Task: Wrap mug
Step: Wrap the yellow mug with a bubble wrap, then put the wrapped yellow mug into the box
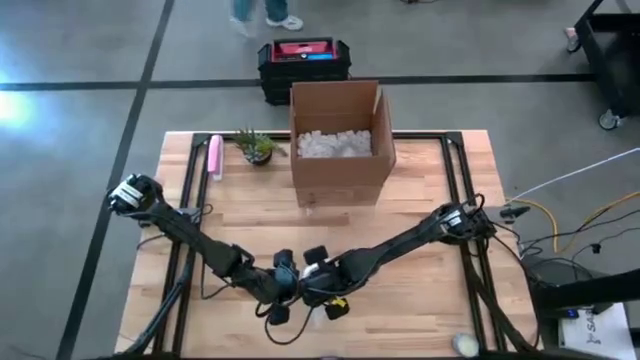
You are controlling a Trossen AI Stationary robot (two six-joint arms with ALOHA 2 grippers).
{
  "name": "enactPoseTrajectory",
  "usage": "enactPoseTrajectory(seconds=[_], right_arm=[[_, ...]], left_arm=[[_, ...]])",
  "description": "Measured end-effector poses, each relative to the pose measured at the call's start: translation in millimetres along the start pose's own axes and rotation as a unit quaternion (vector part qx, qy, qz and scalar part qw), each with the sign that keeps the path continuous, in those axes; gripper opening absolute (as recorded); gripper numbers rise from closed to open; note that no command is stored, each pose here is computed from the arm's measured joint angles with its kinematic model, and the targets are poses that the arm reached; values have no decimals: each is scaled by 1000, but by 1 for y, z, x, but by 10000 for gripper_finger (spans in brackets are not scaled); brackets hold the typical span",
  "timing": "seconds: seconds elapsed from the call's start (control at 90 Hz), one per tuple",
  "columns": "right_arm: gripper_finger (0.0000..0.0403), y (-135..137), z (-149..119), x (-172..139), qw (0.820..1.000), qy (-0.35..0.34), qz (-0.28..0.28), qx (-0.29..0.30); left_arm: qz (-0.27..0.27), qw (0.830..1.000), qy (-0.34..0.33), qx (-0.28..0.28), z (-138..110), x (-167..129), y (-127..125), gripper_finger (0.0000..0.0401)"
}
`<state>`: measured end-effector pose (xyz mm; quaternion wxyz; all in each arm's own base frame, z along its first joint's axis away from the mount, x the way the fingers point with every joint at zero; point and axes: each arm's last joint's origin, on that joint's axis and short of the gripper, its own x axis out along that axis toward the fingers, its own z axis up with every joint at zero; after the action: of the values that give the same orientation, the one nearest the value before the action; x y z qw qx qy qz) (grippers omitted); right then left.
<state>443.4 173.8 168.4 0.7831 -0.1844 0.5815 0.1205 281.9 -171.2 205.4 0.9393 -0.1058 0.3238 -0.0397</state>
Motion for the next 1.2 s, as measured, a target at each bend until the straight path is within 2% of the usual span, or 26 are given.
enactPoseTrajectory(seconds=[0.122,0.233,0.344,0.433,0.522,0.611,0.756,0.944,1.011,1.078,1.133,1.2], right_arm=[[0,-4,1,-26,1000,19,4,15],[0,-9,10,-59,997,-18,4,69],[2,-12,12,-86,995,-17,5,97],[18,-9,10,-98,994,2,6,105],[53,2,11,-104,993,-3,7,120],[102,19,11,-99,994,0,11,108],[179,33,7,-70,995,24,-12,96],[235,30,-4,-33,993,59,-32,97],[234,30,-5,-25,994,60,-27,90],[213,31,-6,-22,995,58,-21,74],[177,32,-6,-21,996,56,-19,65],[115,32,-6,-21,997,57,-15,55]], left_arm=[[0,1000,0,0,0,0,0,0],[-1,1000,-2,-2,0,0,0,0],[-2,1000,-3,-4,1,0,0,0],[-6,1000,-1,-4,1,-1,-1,0],[-6,1000,-1,-4,1,-1,-1,0],[-8,1000,2,-5,1,-1,-1,0],[-13,1000,4,-6,1,-2,-1,0],[-21,1000,7,-8,1,-2,-2,0],[-22,1000,8,-8,1,-2,-2,0],[-24,1000,8,-9,1,-2,-2,0],[-25,1000,8,-9,1,-2,-2,0],[-25,1000,9,-9,1,-2,-2,0]])
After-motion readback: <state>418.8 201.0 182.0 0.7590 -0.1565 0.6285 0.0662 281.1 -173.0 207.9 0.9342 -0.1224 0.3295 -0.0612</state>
